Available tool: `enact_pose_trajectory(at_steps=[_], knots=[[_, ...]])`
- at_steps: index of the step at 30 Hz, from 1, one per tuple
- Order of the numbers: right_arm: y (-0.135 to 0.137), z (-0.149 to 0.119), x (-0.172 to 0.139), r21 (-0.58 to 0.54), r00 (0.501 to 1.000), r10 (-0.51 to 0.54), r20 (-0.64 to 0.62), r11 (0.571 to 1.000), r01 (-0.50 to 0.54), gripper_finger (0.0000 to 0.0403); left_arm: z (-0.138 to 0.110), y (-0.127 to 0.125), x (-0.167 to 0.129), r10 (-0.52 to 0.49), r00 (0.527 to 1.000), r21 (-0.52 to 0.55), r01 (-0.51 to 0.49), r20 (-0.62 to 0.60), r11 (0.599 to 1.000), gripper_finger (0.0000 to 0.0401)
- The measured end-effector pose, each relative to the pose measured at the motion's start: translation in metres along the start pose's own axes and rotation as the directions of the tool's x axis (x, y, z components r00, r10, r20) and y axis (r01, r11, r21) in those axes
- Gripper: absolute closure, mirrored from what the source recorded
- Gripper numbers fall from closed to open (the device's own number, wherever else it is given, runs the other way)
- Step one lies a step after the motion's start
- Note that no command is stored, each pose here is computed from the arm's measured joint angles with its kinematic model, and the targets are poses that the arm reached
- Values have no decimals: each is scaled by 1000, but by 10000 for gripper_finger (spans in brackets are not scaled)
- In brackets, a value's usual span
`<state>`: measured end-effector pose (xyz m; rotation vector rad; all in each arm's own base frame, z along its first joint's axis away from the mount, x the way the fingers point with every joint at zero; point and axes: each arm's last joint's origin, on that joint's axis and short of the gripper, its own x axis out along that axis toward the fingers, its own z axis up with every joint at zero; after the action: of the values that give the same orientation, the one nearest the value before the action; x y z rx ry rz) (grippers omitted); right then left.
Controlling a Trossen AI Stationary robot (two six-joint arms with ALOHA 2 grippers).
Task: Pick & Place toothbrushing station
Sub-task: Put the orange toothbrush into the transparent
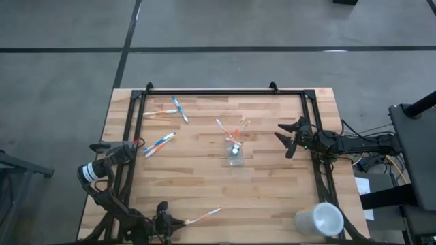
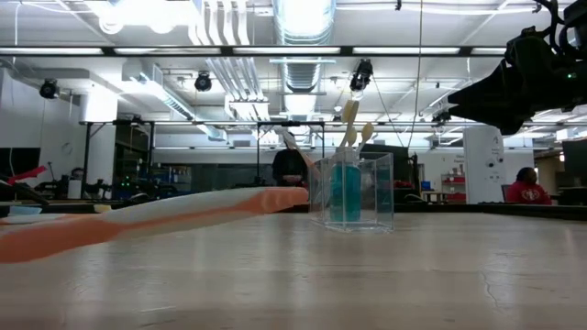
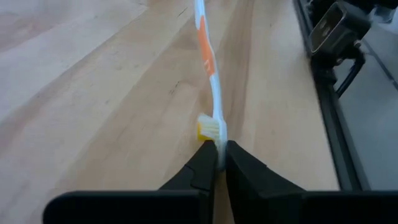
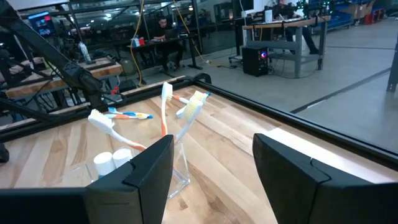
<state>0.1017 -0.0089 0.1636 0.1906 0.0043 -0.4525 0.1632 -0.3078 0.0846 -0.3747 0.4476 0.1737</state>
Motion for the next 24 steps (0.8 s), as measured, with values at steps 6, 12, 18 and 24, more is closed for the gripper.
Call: enact_pose_trajectory(at_steps=[6,12,18,24], knots=[[0,0,0,0,1000,0,0,1000,0,188,23,6,-15,40,996,82,-34,-79,996,377],[0,0,0,0,1000,0,0,1000,0,188,80,21,-38,104,967,103,-82,-234,991,377],[0,0,0,0,1000,0,0,1000,0,188,147,45,-65,95,931,43,-85,-353,995,377],[0,0,0,0,1000,0,0,1000,0,188,207,68,-94,-11,923,4,13,-384,1000,378]])
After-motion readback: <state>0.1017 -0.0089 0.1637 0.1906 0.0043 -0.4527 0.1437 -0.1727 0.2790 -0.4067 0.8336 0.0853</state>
